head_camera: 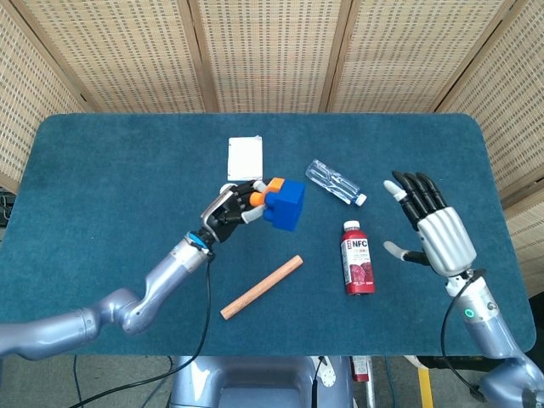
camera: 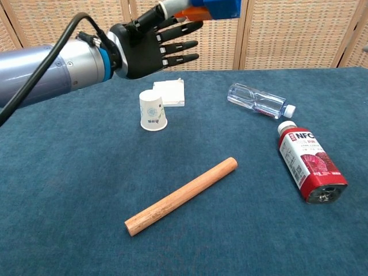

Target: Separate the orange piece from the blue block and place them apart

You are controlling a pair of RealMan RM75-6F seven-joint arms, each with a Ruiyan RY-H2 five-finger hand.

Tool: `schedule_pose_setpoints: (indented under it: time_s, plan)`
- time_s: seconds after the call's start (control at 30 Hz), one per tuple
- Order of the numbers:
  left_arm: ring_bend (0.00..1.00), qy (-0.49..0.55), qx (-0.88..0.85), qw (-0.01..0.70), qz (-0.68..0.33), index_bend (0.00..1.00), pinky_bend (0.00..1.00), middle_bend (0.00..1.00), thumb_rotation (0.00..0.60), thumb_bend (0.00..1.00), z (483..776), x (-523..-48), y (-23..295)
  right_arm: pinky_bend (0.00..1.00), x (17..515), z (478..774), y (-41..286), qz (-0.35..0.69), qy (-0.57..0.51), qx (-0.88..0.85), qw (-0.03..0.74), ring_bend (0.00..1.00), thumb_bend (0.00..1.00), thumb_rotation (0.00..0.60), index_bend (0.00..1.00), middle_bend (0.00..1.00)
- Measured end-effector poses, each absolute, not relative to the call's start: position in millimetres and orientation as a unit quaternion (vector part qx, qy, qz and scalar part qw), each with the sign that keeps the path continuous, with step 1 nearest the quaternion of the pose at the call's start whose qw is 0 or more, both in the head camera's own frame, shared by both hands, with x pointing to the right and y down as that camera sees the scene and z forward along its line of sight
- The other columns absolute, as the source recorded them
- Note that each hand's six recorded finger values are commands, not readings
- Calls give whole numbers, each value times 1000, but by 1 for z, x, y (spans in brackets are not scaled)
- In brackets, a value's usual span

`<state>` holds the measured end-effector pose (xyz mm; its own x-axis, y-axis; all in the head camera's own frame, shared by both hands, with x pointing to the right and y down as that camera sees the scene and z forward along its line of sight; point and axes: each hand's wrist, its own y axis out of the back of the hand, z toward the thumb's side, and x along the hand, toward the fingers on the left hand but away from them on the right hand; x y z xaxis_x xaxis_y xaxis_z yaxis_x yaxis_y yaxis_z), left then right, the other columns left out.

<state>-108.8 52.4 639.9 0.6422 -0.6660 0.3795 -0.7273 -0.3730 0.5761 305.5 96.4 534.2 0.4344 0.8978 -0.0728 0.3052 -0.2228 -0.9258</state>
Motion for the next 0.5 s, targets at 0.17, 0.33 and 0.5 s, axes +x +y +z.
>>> schedule_pose_setpoints:
  time_s: [0.17, 0.33, 0.5]
  plan:
    - [0, -418, 826, 376, 47, 640, 0, 573, 600, 463, 644, -98, 56, 0, 273, 534, 81, 268, -429, -745, 435, 0, 0, 600, 0, 65]
    - [0, -418, 824, 380, 50, 640, 0, 575, 600, 478, 649, -94, 58, 0, 242, 535, 71, 232, -425, -771, 414, 0, 0, 600, 3, 119]
    - [0, -422, 821, 383, 48, 644, 0, 579, 600, 479, 651, -96, 56, 0, 212, 544, 66, 220, -412, -793, 391, 1, 0, 600, 36, 173]
